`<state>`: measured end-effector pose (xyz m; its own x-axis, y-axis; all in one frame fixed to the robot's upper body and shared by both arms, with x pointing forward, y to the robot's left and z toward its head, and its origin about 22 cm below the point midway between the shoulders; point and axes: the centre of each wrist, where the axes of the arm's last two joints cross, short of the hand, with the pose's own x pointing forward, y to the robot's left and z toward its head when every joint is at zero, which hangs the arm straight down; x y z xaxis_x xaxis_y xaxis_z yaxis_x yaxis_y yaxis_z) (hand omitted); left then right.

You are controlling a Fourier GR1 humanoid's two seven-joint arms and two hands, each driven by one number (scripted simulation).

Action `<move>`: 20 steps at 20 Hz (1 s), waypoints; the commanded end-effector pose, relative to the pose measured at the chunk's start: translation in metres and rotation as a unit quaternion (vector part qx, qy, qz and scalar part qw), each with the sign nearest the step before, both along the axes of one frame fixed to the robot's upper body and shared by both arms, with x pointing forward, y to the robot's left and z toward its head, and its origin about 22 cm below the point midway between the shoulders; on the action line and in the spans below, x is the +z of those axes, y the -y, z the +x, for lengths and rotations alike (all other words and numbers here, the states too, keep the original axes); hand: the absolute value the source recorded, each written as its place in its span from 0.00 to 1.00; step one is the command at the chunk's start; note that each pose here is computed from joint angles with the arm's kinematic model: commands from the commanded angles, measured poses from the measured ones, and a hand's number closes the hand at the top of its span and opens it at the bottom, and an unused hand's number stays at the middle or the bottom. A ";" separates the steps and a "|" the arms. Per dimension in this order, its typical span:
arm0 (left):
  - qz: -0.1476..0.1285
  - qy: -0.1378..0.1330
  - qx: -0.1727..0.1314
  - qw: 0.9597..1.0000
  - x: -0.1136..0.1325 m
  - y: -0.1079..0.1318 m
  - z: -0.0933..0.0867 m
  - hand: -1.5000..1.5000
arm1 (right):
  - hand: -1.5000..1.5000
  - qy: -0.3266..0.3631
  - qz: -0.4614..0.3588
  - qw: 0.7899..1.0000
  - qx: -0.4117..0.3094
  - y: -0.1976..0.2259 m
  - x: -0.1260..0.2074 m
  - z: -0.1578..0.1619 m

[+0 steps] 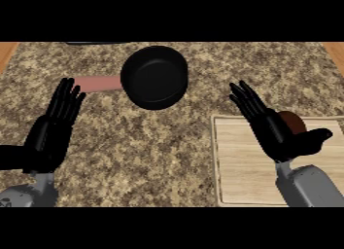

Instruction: Pick the cupcake from the tray and place it in the pot

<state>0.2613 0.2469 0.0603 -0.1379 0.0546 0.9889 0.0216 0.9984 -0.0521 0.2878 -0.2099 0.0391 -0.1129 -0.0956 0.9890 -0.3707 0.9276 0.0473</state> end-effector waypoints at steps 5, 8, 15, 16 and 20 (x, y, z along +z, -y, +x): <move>0.060 0.005 0.082 0.995 0.028 -0.028 0.016 0.50 | 1.00 0.134 -0.055 0.989 -0.036 0.142 0.076 0.050; 0.051 -0.024 0.079 0.995 0.010 -0.031 0.012 0.50 | 1.00 0.181 -0.313 0.929 -0.074 0.176 0.103 0.039; 0.057 -0.033 0.067 0.996 0.024 -0.025 0.025 0.50 | 0.00 0.255 -0.144 0.954 -0.065 0.250 0.043 0.032; 0.060 -0.040 0.074 0.995 0.027 -0.019 0.029 0.50 | 0.00 0.269 -0.153 0.949 -0.049 0.244 0.057 0.046; 0.064 -0.045 0.084 0.993 0.020 -0.030 0.027 0.50 | 0.00 0.256 -0.214 0.943 0.005 0.256 0.102 0.054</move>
<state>0.2870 0.2711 0.0863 -0.0654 -0.0790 0.9947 -0.1320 0.9888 0.0699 0.3357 -0.4524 0.1103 -0.5488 0.3168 0.7736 -0.1519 0.8722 -0.4650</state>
